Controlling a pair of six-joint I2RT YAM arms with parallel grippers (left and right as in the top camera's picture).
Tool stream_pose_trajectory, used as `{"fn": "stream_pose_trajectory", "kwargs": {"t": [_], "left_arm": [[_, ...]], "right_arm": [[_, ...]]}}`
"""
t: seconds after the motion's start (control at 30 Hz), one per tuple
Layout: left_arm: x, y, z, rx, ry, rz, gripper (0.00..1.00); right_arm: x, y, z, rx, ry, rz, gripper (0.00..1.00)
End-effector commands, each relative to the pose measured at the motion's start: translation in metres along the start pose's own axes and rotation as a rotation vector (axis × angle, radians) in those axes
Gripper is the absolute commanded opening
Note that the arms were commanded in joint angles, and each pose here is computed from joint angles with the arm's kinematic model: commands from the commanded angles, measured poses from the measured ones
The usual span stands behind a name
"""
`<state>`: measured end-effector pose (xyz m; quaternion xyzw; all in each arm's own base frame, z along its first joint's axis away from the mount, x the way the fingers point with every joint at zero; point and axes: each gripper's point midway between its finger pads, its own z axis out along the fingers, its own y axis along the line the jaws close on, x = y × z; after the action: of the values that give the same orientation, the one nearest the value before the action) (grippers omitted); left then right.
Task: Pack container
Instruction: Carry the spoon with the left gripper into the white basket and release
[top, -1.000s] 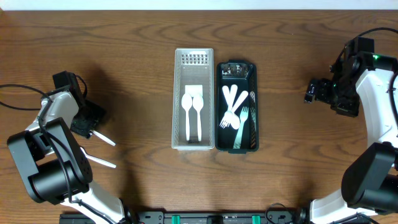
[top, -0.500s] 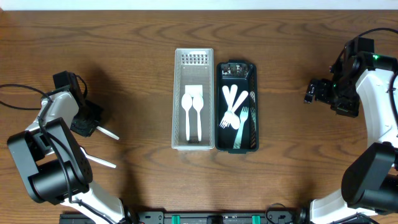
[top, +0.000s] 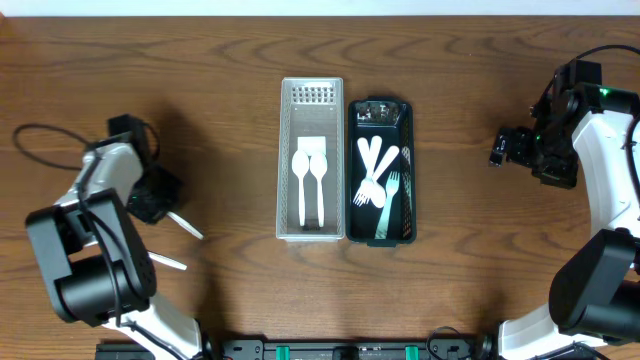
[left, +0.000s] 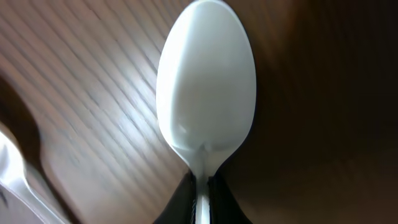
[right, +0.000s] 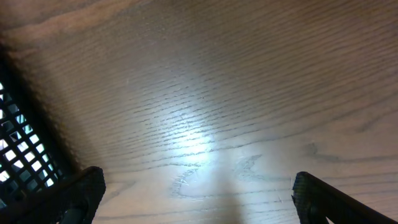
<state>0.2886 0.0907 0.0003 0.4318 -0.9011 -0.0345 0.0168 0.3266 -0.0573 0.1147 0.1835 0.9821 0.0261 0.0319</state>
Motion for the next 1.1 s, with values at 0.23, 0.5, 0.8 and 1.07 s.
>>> {"fn": "stream_pose_trajectory", "kwargs": {"t": [0.23, 0.5, 0.8, 1.07], "left_arm": [[0.068, -0.078, -0.135, 0.122, -0.186, 0.545, 0.06], [0.156, -0.153, -0.194, 0.282, -0.334, 0.978, 0.06], [0.204, -0.199, -0.158, 0.281, -0.312, 1.143, 0.06], [0.194, -0.203, -0.095, 0.138, -0.198, 1.134, 0.06]], "right_arm": [[0.002, 0.003, 0.001, -0.004, 0.007, -0.025, 0.99], [0.004, 0.003, 0.001, -0.003, 0.015, -0.017, 0.99], [0.005, 0.003, 0.001, -0.005, 0.021, -0.017, 0.99], [0.007, 0.003, 0.001, -0.004, 0.03, -0.017, 0.99]]}}
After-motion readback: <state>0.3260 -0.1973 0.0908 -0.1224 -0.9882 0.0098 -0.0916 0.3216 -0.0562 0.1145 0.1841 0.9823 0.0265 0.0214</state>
